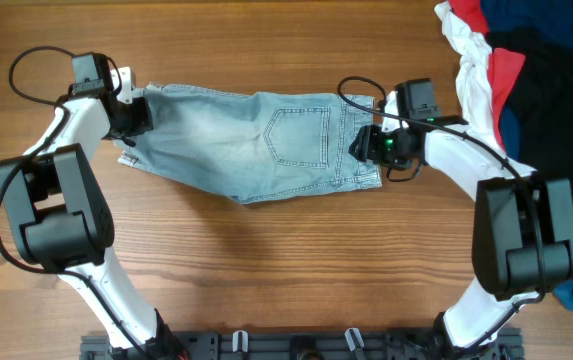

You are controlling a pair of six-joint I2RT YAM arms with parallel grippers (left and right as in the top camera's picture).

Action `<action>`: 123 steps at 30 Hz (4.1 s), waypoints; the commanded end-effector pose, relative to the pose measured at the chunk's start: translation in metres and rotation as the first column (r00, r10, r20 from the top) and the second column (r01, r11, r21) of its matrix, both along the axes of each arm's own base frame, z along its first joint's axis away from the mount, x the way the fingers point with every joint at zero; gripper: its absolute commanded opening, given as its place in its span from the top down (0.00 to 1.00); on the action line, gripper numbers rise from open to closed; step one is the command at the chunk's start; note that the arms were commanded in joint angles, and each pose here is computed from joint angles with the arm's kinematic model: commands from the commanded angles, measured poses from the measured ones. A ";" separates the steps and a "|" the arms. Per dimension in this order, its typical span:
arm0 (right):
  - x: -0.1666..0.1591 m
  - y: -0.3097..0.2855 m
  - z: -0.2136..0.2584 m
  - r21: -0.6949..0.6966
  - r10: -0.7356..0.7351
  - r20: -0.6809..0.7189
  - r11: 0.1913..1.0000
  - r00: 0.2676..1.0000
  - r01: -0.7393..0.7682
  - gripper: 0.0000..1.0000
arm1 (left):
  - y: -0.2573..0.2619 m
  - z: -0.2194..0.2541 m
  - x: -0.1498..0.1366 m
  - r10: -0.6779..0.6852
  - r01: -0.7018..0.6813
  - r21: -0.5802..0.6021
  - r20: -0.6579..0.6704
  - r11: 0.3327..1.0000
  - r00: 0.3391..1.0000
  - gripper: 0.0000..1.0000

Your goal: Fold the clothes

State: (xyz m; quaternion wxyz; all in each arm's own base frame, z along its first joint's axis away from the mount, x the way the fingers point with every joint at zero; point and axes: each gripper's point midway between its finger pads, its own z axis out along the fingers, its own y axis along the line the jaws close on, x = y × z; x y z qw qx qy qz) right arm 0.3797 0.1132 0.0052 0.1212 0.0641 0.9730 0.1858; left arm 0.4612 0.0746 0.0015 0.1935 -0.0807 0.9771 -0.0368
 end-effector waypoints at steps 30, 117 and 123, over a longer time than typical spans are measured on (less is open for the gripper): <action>0.042 0.000 0.189 0.065 0.196 0.232 0.974 0.953 -0.216 0.96 | -0.173 -0.047 -0.067 -0.012 -0.060 -0.203 -0.339 0.977 0.941 0.96; 0.079 0.076 0.118 0.164 0.238 0.193 0.949 0.952 -0.270 0.22 | -0.196 0.023 -0.140 -0.666 0.722 -0.021 -0.405 0.692 0.626 0.41; 0.079 0.075 0.118 0.161 0.236 0.193 0.950 0.952 -0.268 0.21 | -0.193 -0.019 -0.130 -0.644 0.724 0.006 -0.451 0.690 0.618 0.33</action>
